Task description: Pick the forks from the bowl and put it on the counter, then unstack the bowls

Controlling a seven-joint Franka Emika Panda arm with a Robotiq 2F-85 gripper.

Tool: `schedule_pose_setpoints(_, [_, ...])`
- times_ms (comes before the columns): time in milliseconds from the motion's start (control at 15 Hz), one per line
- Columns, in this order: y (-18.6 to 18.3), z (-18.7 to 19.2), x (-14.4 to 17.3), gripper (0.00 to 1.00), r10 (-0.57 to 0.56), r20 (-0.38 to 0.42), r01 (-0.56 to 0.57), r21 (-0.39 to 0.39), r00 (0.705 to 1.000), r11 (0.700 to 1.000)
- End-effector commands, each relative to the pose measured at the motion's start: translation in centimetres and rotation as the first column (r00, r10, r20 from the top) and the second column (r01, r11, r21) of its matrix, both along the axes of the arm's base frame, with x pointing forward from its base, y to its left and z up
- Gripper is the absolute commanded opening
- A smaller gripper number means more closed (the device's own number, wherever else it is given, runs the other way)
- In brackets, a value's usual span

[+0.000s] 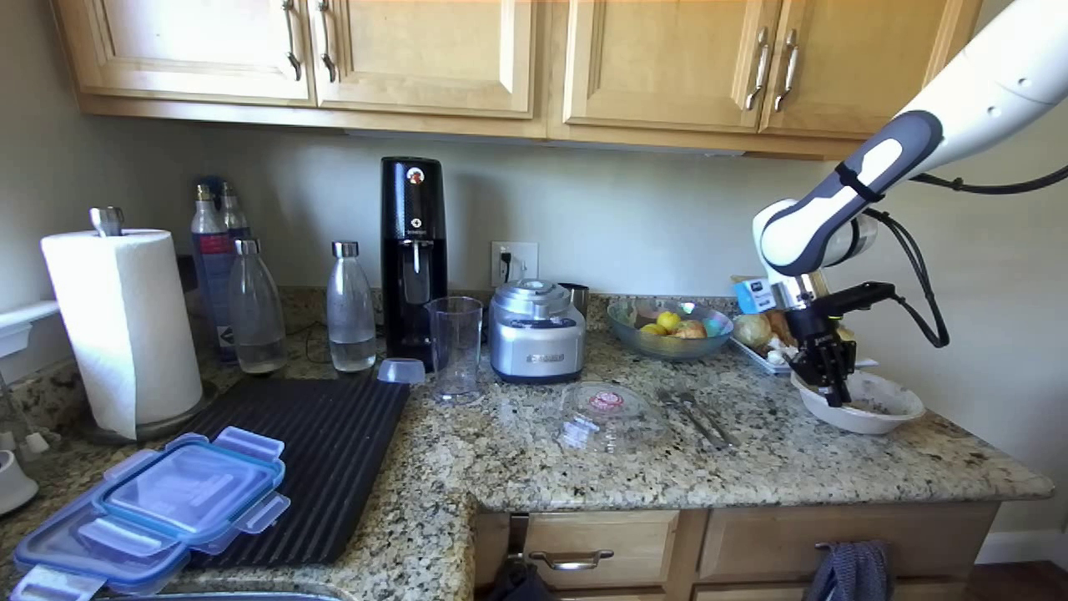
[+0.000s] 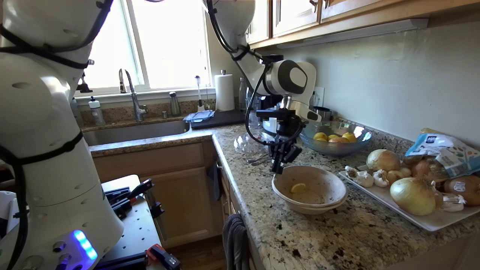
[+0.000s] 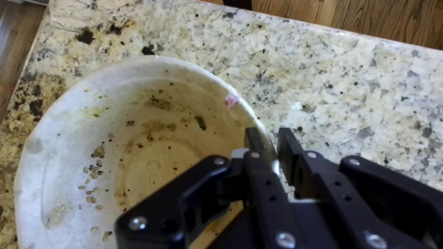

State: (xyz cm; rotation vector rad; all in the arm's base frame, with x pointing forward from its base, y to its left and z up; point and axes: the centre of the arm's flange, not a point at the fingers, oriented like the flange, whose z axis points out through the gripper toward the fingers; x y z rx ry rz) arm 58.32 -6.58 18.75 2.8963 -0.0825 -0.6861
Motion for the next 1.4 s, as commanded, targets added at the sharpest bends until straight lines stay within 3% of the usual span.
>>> schedule_pose_setpoints(0, [-0.28, 0.27, -0.36, 0.2, -0.008, -0.025, 0.009, 0.036, 1.0, 0.999])
schedule_pose_setpoints(400, [-0.26, 0.18, -0.46, 0.39, -0.013, -0.028, 0.014, 0.044, 1.0, 0.999])
schedule_pose_setpoints(800, [-0.56, -0.05, -0.44, 0.19, -0.026, -0.031, 0.027, 0.052, 0.999, 0.998])
schedule_pose_setpoints(1333, [-0.97, -0.56, -0.53, 0.21, -0.037, -0.04, 0.04, 0.059, 0.999, 0.997])
